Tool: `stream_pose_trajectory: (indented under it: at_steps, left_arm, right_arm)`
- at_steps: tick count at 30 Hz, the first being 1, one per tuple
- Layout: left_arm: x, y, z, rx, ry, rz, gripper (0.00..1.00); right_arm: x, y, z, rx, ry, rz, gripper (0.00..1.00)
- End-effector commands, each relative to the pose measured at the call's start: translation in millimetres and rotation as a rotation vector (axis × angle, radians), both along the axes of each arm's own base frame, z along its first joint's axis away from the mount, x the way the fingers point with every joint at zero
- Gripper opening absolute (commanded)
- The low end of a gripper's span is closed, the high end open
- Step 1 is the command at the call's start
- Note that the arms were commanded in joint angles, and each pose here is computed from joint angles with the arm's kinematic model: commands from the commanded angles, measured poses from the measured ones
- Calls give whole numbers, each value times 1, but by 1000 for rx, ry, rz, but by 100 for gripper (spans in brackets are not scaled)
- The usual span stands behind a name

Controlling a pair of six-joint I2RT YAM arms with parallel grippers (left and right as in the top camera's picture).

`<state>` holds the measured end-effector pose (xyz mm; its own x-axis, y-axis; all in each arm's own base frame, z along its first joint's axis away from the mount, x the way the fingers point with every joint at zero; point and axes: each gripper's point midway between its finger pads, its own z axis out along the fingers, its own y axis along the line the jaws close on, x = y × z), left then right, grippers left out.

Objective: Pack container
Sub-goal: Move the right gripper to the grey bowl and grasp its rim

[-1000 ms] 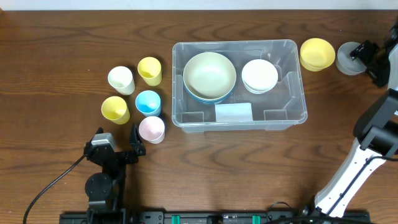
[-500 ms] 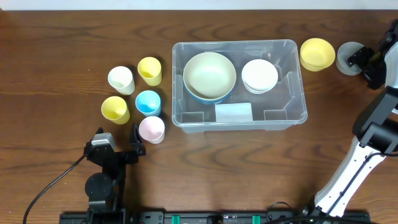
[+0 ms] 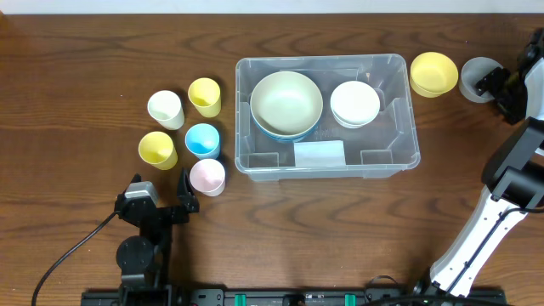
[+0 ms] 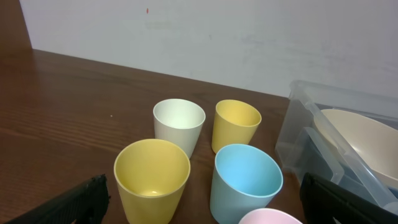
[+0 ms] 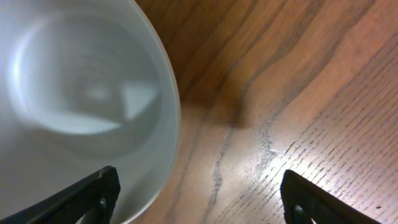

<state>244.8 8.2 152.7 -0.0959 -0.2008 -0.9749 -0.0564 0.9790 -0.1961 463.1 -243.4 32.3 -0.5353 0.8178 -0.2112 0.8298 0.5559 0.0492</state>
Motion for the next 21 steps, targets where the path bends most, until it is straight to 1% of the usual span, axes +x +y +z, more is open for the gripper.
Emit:
stream_pose_trajectory:
  at_steps: [1, 7, 9, 11, 12, 13, 14, 17, 21]
  left_arm:
    - [-1, 5, -16, 9, 50, 26, 98]
    - [-1, 5, -16, 9, 50, 26, 98]
    - [-1, 5, -16, 9, 50, 26, 98]
    - [-1, 5, -16, 9, 50, 26, 98]
    - [-1, 5, -16, 9, 50, 26, 98]
    - [-1, 5, -16, 9, 50, 26, 98]
    - [-1, 5, -16, 9, 50, 26, 98]
    - [-1, 5, -16, 9, 50, 26, 98]
    - [-1, 5, -16, 9, 50, 26, 98]
  right_arm:
    - [-8, -4, -9, -15, 39, -12, 87]
    - [-11, -8, -12, -21, 49, -20, 87]
    - [-12, -9, -12, -20, 49, -23, 86]
    - [-13, -10, -13, -19, 52, -25, 77]
    - [-14, -11, -13, -19, 54, -27, 70]
    - [-15, -12, -14, -17, 57, -30, 65]
    - [-15, -13, -15, -16, 58, -32, 63]
    - [-18, -15, -17, -12, 65, -39, 52]
    - [-23, -20, -18, -8, 72, -52, 32]
